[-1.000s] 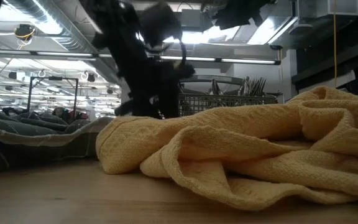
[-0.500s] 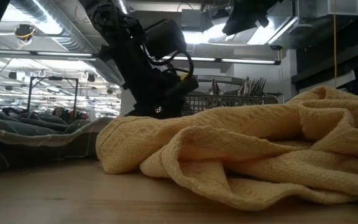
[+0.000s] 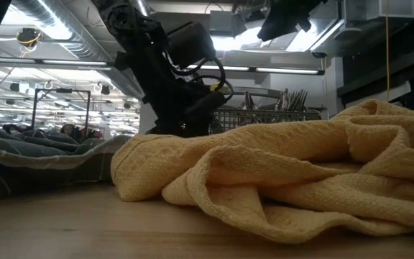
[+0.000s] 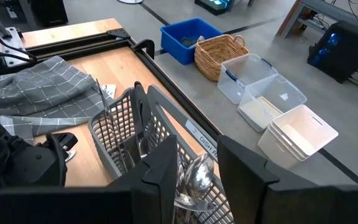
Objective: Sort silverware
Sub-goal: Put the silver fork into the gray utensil holder
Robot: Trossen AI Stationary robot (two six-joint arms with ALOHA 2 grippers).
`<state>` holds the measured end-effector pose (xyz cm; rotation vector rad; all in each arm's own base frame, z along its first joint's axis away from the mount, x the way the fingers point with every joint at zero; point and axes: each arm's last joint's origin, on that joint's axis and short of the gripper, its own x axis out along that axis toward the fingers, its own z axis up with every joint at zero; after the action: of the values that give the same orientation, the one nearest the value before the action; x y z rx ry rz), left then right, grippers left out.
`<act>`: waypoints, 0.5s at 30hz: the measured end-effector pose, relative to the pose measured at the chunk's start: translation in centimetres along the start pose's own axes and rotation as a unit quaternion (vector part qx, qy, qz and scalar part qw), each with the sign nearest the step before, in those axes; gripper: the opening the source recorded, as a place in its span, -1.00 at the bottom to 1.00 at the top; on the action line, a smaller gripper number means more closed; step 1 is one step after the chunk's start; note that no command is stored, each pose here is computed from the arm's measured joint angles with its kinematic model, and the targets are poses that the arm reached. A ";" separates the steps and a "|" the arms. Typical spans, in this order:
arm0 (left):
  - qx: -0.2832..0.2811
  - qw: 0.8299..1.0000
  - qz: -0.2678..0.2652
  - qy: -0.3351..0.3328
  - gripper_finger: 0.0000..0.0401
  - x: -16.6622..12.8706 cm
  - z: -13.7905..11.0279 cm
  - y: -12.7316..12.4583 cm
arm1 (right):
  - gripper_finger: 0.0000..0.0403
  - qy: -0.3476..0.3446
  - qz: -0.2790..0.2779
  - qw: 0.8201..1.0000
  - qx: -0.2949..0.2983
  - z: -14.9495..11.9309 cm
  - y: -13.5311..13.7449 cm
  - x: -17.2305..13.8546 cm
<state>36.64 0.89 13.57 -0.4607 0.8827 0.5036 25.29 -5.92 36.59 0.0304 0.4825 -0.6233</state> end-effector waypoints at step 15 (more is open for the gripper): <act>0.040 0.999 0.030 0.011 -0.34 1.8 -1.3 -0.2 | -0.43 -0.001 0.000 1.000 0.000 0.0 0.0 0.0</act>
<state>36.92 0.41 11.38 -0.3695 0.9370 0.5168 25.30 -5.92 36.60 0.0306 0.4801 -0.6237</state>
